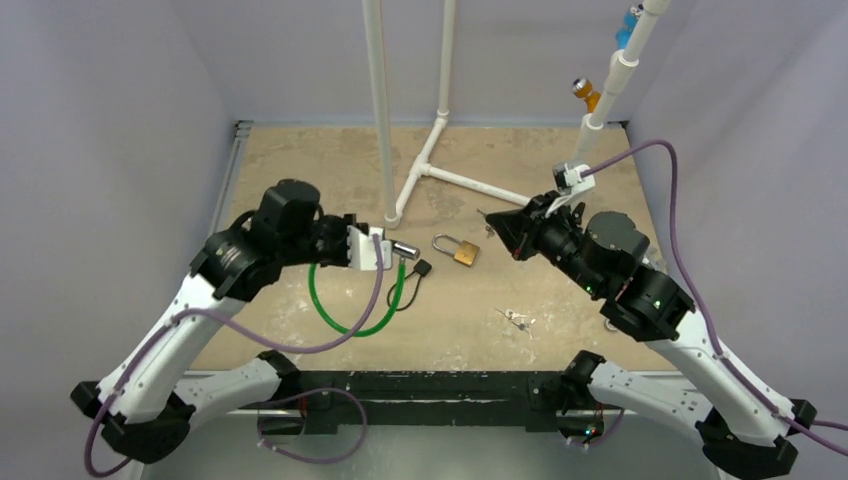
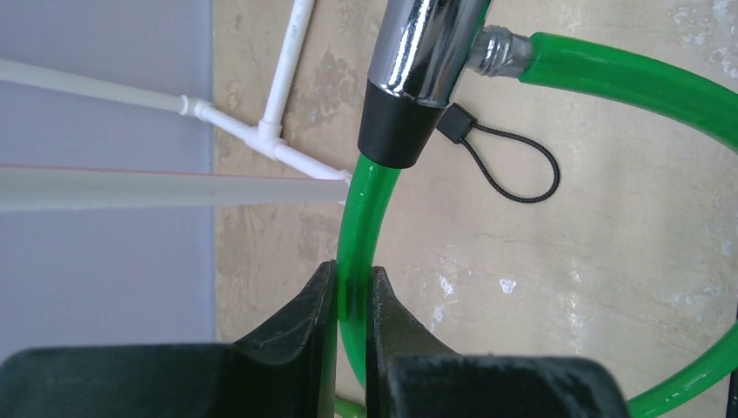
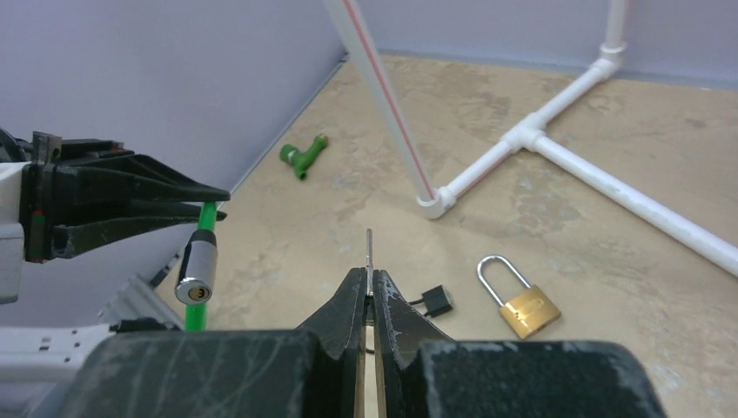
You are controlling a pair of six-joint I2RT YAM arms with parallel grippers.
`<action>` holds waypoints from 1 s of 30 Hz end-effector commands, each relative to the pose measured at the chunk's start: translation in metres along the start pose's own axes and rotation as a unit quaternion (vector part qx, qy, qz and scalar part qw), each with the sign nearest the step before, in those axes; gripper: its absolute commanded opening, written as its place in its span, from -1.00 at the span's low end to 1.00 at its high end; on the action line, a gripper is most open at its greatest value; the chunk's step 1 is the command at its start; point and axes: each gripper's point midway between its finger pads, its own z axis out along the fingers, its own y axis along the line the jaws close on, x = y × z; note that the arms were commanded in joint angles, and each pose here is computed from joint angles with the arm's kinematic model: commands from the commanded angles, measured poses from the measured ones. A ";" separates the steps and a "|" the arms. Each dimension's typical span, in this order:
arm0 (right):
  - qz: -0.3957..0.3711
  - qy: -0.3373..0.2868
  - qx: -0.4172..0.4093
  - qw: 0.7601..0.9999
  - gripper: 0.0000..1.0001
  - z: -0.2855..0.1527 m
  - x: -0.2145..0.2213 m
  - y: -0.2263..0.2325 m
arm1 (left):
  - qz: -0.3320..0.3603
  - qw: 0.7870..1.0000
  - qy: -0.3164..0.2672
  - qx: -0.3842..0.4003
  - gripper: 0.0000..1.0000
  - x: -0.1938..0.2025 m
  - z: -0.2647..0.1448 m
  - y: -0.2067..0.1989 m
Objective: Unlock with the key
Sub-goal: Pick up the lock from the center of the board.
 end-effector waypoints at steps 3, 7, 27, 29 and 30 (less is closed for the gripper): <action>-0.026 -0.013 -0.155 0.987 -1.00 0.000 -0.029 0.064 | 0.044 0.987 -0.046 -0.146 -1.00 -0.010 -0.041 0.024; -0.026 0.001 -0.192 0.981 -1.00 0.009 -0.028 0.082 | 0.070 0.978 -0.044 -0.191 -1.00 -0.015 -0.060 0.038; -0.021 0.030 -0.281 0.959 -1.00 0.023 -0.021 0.118 | 0.058 0.961 0.004 -0.271 -1.00 0.001 -0.065 0.071; -0.016 0.028 -0.284 0.958 -1.00 0.023 -0.020 0.119 | 0.057 0.957 0.007 -0.283 -1.00 0.000 -0.068 0.076; -0.013 0.029 -0.286 0.958 -1.00 0.023 -0.019 0.120 | 0.056 0.956 0.008 -0.288 -1.00 0.000 -0.069 0.078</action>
